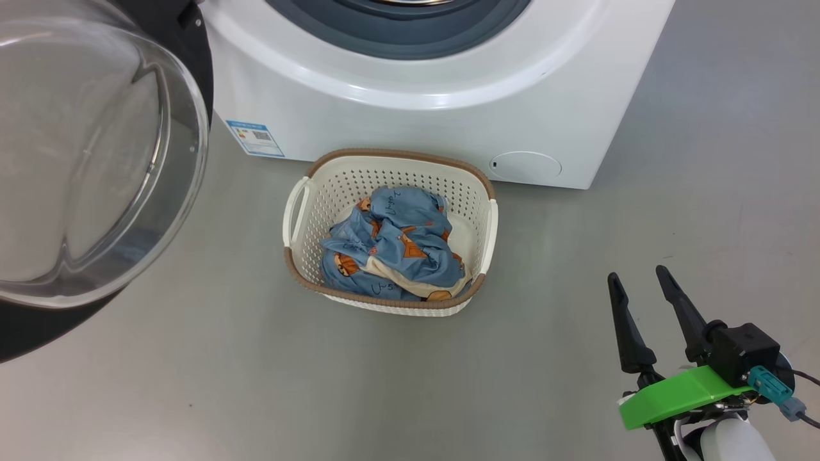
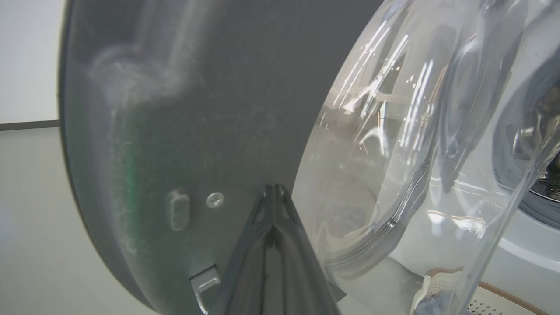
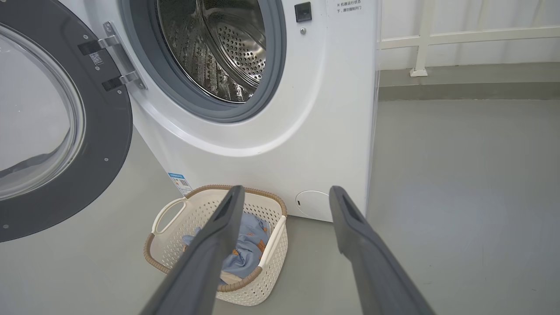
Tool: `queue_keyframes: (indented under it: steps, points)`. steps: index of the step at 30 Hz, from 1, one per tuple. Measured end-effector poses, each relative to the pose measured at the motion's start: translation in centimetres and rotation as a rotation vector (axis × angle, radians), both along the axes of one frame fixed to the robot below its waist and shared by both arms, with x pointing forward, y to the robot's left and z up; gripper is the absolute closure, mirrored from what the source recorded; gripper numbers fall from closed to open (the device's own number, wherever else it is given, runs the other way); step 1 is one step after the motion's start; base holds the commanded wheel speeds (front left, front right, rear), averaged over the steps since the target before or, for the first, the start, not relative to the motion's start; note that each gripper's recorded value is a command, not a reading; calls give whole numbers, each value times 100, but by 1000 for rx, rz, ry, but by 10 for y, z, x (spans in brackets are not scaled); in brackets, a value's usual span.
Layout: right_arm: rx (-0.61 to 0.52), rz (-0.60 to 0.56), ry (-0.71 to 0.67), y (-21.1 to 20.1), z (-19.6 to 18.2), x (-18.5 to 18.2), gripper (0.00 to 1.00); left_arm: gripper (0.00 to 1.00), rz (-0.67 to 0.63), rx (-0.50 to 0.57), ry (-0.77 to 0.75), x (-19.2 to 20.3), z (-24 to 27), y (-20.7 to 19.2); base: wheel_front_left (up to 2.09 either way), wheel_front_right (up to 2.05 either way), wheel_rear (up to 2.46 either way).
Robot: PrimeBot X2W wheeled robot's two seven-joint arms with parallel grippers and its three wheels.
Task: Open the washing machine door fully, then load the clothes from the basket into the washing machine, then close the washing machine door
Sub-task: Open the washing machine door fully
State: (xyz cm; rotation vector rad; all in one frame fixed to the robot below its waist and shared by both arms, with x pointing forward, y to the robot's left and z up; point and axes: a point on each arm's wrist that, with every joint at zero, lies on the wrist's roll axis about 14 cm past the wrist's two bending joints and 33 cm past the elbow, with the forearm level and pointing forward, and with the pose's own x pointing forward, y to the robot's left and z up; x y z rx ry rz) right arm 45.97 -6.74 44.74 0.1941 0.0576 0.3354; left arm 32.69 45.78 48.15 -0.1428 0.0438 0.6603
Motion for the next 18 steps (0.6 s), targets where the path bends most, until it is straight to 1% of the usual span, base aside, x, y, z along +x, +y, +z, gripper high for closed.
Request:
queue_keyframes:
  steps: [6,12,18]
  points:
    - [0,0,-5,0,2,0,0,100,-1,2,-10,0,3,0,0,0,0]
    - [0,1,-16,0,7,-1,0,100,-27,44,-78,7,28,-4,0,0,0]
    - [3,2,-31,1,14,-3,0,100,-72,64,-134,6,39,-26,0,0,0]
